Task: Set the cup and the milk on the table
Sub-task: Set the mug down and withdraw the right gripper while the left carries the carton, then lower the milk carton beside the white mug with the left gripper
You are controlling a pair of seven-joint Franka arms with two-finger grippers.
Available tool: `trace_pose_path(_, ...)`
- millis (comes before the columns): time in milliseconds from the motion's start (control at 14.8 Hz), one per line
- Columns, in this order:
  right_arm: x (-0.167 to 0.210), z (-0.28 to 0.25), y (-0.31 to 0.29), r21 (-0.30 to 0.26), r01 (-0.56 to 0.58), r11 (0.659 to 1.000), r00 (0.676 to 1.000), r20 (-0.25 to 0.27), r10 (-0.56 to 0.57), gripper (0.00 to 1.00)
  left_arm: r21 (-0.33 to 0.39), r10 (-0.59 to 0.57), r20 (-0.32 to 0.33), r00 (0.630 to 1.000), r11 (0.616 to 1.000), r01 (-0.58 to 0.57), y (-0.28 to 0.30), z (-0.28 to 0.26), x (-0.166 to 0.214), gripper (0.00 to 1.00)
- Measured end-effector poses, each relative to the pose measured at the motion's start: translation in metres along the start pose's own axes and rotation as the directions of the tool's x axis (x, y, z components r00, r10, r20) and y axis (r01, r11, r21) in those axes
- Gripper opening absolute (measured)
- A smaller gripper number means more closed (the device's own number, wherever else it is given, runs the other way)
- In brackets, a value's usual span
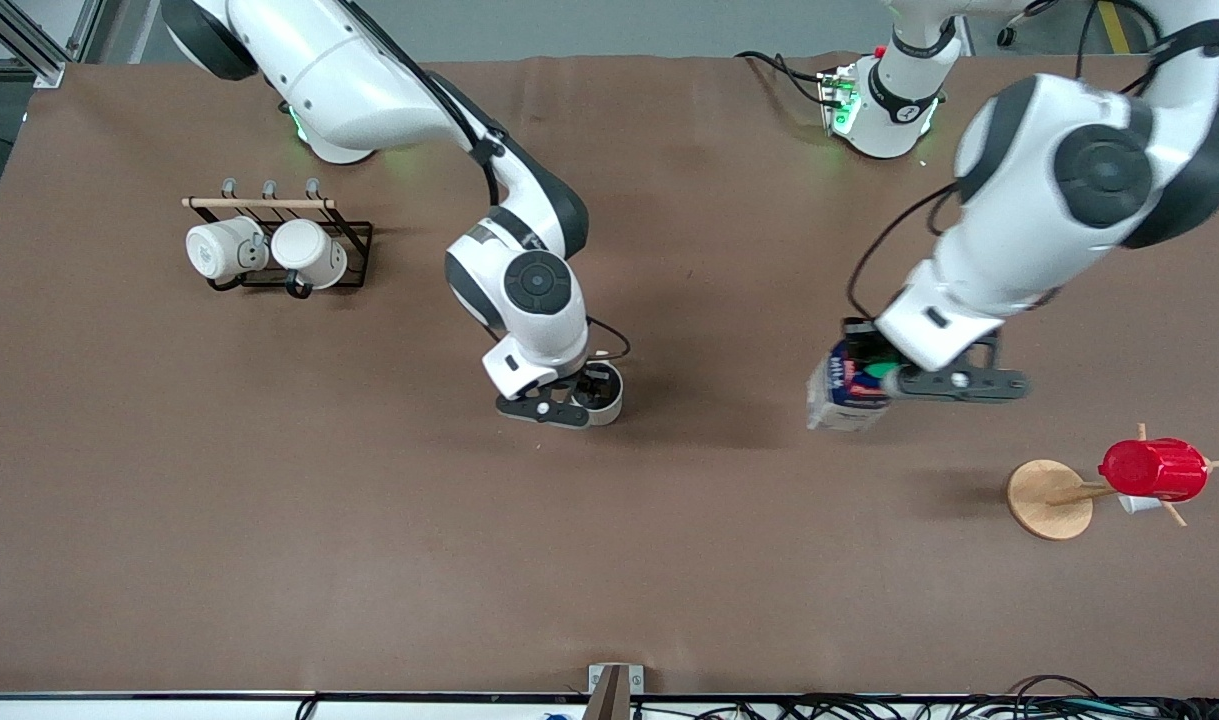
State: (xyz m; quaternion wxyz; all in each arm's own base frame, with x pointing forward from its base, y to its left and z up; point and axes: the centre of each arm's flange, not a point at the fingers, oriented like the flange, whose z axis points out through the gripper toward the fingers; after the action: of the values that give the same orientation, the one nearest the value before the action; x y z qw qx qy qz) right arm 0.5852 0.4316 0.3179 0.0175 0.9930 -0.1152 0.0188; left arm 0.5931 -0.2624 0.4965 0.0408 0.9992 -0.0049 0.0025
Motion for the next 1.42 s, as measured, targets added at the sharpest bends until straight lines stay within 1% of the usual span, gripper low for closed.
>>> trace_pose_path(68, 0.017, -0.031, 0.022, -0.019, -0.036, 0.999, 0.999, -0.007, 0.036, 1.00, -0.003, -0.030, 0.013, 0.999, 1.000, 0.030, 0.020, 0.009, -0.003, 0.33)
trace_pose_path(203, 0.048, -0.097, 0.078, -0.050, -0.121, 0.991, 0.993, -0.023, 0.120, 1.00, -0.004, -0.075, 0.037, 0.996, 0.997, 0.075, 0.056, 0.032, -0.009, 0.33)
trace_pose_path(338, 0.075, -0.156, 0.142, -0.059, -0.202, 0.978, 0.979, -0.051, 0.199, 1.00, 0.010, -0.102, 0.030, 0.994, 0.995, 0.101, 0.093, 0.055, -0.012, 0.33)
trace_pose_path(474, 0.098, -0.201, 0.215, -0.074, -0.202, 0.977, 0.978, -0.065, 0.197, 1.00, 0.015, -0.116, 0.038, 0.993, 0.993, 0.115, 0.117, 0.075, -0.012, 0.33)
trace_pose_path(541, 0.105, -0.218, 0.251, -0.085, -0.188, 0.979, 0.981, -0.057, 0.183, 1.00, 0.015, -0.127, 0.046, 0.991, 0.992, 0.127, 0.124, 0.085, -0.010, 0.33)
trace_pose_path(677, 0.115, -0.246, 0.315, -0.081, -0.174, 0.982, 0.985, -0.036, 0.171, 1.00, 0.009, -0.153, 0.052, 0.987, 0.988, 0.153, 0.132, 0.099, -0.008, 0.33)
trace_pose_path(812, 0.121, -0.270, 0.373, -0.045, -0.163, 0.986, 0.986, -0.022, 0.163, 1.00, -0.002, -0.170, 0.048, 0.984, 0.985, 0.170, 0.141, 0.109, -0.008, 0.33)
trace_pose_path(947, 0.117, -0.291, 0.427, -0.011, -0.130, 0.991, 0.991, 0.006, 0.131, 1.00, -0.023, -0.176, 0.033, 0.984, 0.984, 0.177, 0.148, 0.114, -0.007, 0.33)
trace_pose_path(1083, 0.108, -0.306, 0.469, -0.008, -0.100, 0.995, 0.994, 0.032, 0.100, 1.00, -0.040, -0.178, 0.022, 0.984, 0.983, 0.179, 0.149, 0.118, -0.004, 0.33)
trace_pose_path(1218, 0.097, -0.316, 0.497, -0.001, -0.067, 0.998, 0.996, 0.057, 0.067, 1.00, -0.047, -0.180, 0.019, 0.984, 0.982, 0.180, 0.150, 0.124, -0.002, 0.33)
trace_pose_path(1353, 0.095, -0.314, 0.504, 0.004, -0.053, 0.999, 0.997, 0.061, 0.053, 1.00, -0.046, -0.178, 0.024, 0.984, 0.983, 0.179, 0.151, 0.130, -0.002, 0.33)
trace_pose_path(1421, 0.096, -0.310, 0.502, 0.006, -0.049, 0.999, 0.997, 0.054, 0.048, 1.00, -0.045, -0.177, 0.028, 0.984, 0.983, 0.178, 0.153, 0.134, -0.002, 0.33)
